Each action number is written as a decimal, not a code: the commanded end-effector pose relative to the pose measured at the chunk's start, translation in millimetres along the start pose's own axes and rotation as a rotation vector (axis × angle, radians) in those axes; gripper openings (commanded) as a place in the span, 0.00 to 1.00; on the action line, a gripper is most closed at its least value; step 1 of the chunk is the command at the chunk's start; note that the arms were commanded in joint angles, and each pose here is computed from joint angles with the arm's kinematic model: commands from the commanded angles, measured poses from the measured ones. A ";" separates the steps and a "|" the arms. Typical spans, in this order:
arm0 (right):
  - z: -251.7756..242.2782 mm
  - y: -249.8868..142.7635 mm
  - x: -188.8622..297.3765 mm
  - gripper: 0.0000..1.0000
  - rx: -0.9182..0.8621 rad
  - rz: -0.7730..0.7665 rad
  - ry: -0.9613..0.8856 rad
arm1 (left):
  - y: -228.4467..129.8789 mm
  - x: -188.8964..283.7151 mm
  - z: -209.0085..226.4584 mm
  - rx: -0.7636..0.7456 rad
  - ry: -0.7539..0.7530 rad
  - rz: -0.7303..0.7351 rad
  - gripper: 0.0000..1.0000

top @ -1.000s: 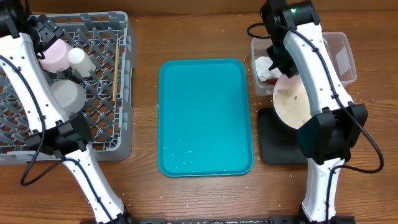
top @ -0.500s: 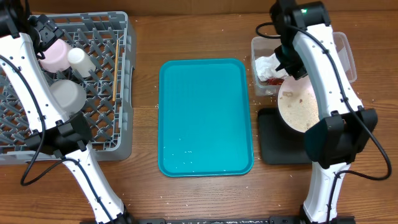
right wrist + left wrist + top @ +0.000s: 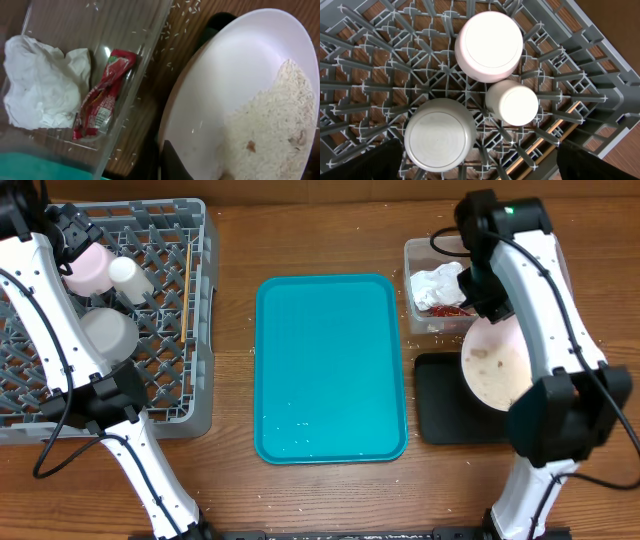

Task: Sort waste into correct bins and load items into the dishwasher
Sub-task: 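Move the held plate with right gripper over the black tray, then tilt the plate with right gripper to pour rice onto black tray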

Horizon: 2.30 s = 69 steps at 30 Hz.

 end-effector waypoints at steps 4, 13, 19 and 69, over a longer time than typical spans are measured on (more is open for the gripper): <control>1.3 -7.9 11.5 0.03 0.067 0.059 0.195 | -1.0 3.0 -1.9 -0.020 -0.005 -0.001 1.00; 13.5 -18.3 -0.7 0.03 0.051 0.118 0.249 | -1.0 3.0 -1.9 -0.020 -0.005 -0.001 1.00; 10.4 -17.6 -9.4 0.03 0.018 0.155 0.232 | -1.0 3.0 -1.9 -0.020 -0.005 -0.001 1.00; -50.6 48.3 -12.4 0.03 0.003 0.561 0.606 | -1.0 3.0 -1.9 -0.020 -0.005 -0.001 1.00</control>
Point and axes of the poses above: each gripper's point midway between its finger pads, its own x axis back along the fingers, its own z axis along the line the jaws close on, y = z × x, the point moved 5 cm from there along x, back along the fingers, and after that the axes turned 10 degrees about -x, right-handed, at the moved point
